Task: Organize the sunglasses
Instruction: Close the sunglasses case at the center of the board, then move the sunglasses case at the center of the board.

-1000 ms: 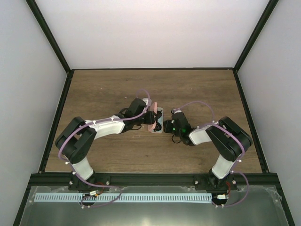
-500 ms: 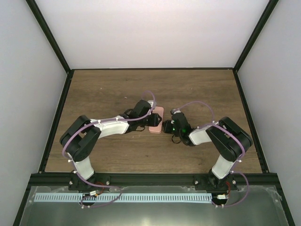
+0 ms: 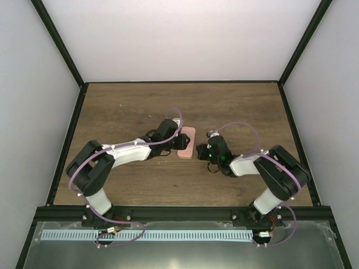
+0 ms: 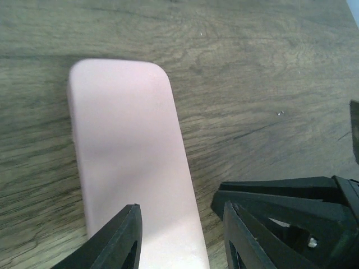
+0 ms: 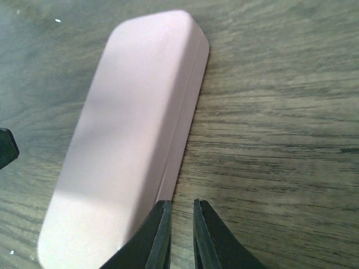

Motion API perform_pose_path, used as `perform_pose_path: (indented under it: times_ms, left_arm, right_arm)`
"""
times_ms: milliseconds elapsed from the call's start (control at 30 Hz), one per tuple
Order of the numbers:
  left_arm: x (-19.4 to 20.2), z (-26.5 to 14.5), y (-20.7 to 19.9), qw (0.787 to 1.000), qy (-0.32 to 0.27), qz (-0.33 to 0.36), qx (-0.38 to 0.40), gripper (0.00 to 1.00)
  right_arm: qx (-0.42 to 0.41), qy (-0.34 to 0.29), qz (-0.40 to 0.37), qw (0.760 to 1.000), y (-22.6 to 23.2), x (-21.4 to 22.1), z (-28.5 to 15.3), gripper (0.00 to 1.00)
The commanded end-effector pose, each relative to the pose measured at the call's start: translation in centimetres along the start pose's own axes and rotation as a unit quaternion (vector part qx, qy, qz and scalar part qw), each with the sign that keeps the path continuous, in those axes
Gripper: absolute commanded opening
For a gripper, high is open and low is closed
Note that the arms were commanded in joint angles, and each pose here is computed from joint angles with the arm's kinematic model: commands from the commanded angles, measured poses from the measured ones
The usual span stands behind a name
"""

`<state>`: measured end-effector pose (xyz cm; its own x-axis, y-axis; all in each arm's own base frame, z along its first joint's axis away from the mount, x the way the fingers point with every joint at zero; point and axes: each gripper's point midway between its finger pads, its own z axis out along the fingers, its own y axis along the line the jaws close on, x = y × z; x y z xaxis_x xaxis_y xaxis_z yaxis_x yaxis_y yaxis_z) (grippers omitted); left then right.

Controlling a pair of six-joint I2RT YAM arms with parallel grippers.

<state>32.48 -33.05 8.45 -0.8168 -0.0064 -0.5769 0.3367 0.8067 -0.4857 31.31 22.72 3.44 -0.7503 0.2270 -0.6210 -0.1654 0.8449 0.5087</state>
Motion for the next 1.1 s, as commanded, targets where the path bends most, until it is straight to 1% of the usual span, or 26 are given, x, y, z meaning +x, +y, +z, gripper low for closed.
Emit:
perform_pose_path:
  times_ms: [0, 133, 200, 233, 333, 367, 400, 433, 500, 533, 633, 700, 767, 933, 1067]
  left_arm:
    - [-1.4, -2.2, 0.6, 0.999, -0.035, -0.002, -0.026, 0.43]
    - [-1.9, -3.6, 2.5, 0.996, -0.067, -0.025, -0.053, 0.44]
    - [-2.3, -4.7, 3.4, 0.993, -0.092, -0.035, -0.063, 0.45]
    - [-2.3, -5.2, 3.8, 0.992, -0.102, -0.039, -0.065, 0.49]
    - [-2.5, -6.4, 4.8, 0.988, -0.129, -0.052, -0.068, 0.76]
    - [-2.5, -6.6, 5.1, 0.987, -0.134, -0.055, -0.071, 0.86]
    - [-2.4, -6.6, 5.4, 0.987, -0.134, -0.056, -0.073, 0.94]
    - [-2.1, -6.4, 5.7, 0.987, -0.13, -0.057, -0.077, 0.98]
    - [-1.8, -6.2, 6.3, 0.987, -0.126, -0.061, -0.085, 1.0]
    - [-1.7, -6.2, 6.6, 0.986, -0.13, -0.065, -0.086, 1.0]
    - [-1.3, -7.0, 7.8, 0.981, -0.146, -0.085, -0.097, 1.0]
    - [-1.2, -7.5, 8.9, 0.977, -0.155, -0.105, -0.103, 1.0]
    - [-0.9, -7.8, 9.9, 0.976, -0.153, -0.122, -0.1, 1.0]
    - [-0.5, -8.6, 11.3, 0.973, -0.156, -0.137, -0.098, 1.0]
    - [-0.3, -9.4, 12.1, 0.971, -0.161, -0.143, -0.102, 1.0]
  right_arm:
    - [0.004, -0.028, -0.006, 1.0, 0.2, -1.3, -1.6, 0.13]
    - [0.008, -0.039, -0.007, 0.999, 0.0, -1.6, -2.8, 0.14]
    - [0.009, -0.049, -0.007, 0.999, 0.0, -1.9, -3.5, 0.16]
    - [0.008, -0.051, -0.01, 0.999, -0.1, -1.9, -3.7, 0.17]
    - [-0.007, -0.057, -0.026, 0.998, 0.6, -2.1, -4.4, 0.26]
    - [-0.01, -0.057, -0.033, 0.998, 0.7, -2.2, -4.5, 0.32]
    - [-0.011, -0.057, -0.041, 0.997, 0.8, -2.2, -4.6, 0.37]
    - [-0.013, -0.058, -0.049, 0.997, 1.0, -2.2, -4.7, 0.43]
    - [-0.004, -0.056, -0.061, 0.997, 1.2, -2.3, -4.7, 0.58]
    - [0.002, -0.054, -0.067, 0.996, 1.4, -2.3, -4.6, 0.64]
    - [0.031, -0.044, -0.08, 0.995, 2.1, -2.4, -4.0, 0.76]
    - [0.057, -0.042, -0.084, 0.994, 2.6, -2.6, -3.4, 0.81]
    - [0.071, -0.038, -0.086, 0.993, 3.3, -2.7, -2.7, 0.82]
    - [0.083, -0.028, -0.103, 0.991, 5.6, -2.7, -0.4, 0.83]
    - [0.156, -0.025, -0.126, 0.979, 5.5, -2.3, 1.7, 0.83]
